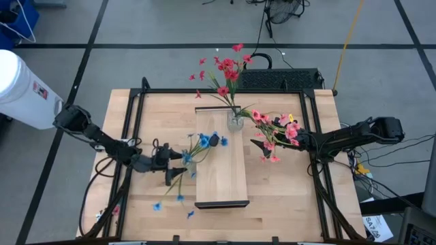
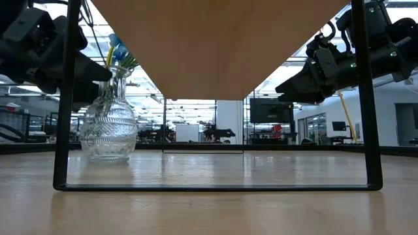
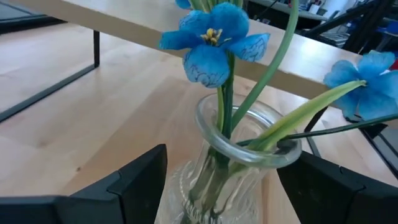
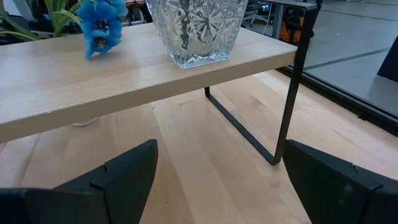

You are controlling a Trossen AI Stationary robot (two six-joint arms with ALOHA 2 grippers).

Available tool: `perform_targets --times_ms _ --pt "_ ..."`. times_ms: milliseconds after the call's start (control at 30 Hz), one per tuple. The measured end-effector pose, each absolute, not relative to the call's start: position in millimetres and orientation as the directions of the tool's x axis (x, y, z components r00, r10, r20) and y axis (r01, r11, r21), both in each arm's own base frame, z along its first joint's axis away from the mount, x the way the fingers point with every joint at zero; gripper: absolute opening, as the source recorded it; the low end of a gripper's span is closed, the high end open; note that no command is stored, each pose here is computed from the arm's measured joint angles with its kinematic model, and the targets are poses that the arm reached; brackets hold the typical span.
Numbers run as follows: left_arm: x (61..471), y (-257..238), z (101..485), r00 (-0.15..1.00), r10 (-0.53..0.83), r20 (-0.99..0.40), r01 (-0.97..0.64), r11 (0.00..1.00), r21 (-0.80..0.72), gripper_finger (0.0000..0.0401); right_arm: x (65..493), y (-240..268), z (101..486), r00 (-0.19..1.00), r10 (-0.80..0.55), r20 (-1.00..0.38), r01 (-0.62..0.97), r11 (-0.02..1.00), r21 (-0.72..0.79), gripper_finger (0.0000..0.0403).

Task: Pick and place flowers into a vace then onto a shelf
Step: Put the transparent vase on the shelf

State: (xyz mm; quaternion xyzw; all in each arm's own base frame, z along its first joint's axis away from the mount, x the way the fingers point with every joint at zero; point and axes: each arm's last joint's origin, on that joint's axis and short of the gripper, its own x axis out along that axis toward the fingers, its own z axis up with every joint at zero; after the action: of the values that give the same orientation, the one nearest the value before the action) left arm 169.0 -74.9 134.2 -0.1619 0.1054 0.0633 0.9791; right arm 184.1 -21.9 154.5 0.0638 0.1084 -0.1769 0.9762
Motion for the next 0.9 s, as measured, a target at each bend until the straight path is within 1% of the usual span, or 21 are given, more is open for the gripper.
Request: perform_targets --times_ms 200,600,700,900 --pt "172 -69 134 0.969 0.069 -0.237 -0.142 0.941 -0.307 0.0296 184 -22 155 0.914 -0.332 -0.234 0.36 0.929 0.086 0.0334" --pt "176 -61 134 0.966 0.1 -0.24 -0.171 0.939 -0.299 0.0293 184 -22 155 0.913 -0.334 -0.234 0.362 0.928 0.085 0.0334" --pt "176 -61 134 0.966 0.091 -0.241 -0.161 0.944 -0.287 0.0268 184 -22 155 0.913 -0.334 -0.234 0.362 0.928 0.087 0.0334" --pt "176 -62 134 0.97 0.055 -0.238 -0.117 0.96 -0.254 0.0165 184 -22 155 0.913 -0.334 -0.234 0.362 0.928 0.088 0.0334"
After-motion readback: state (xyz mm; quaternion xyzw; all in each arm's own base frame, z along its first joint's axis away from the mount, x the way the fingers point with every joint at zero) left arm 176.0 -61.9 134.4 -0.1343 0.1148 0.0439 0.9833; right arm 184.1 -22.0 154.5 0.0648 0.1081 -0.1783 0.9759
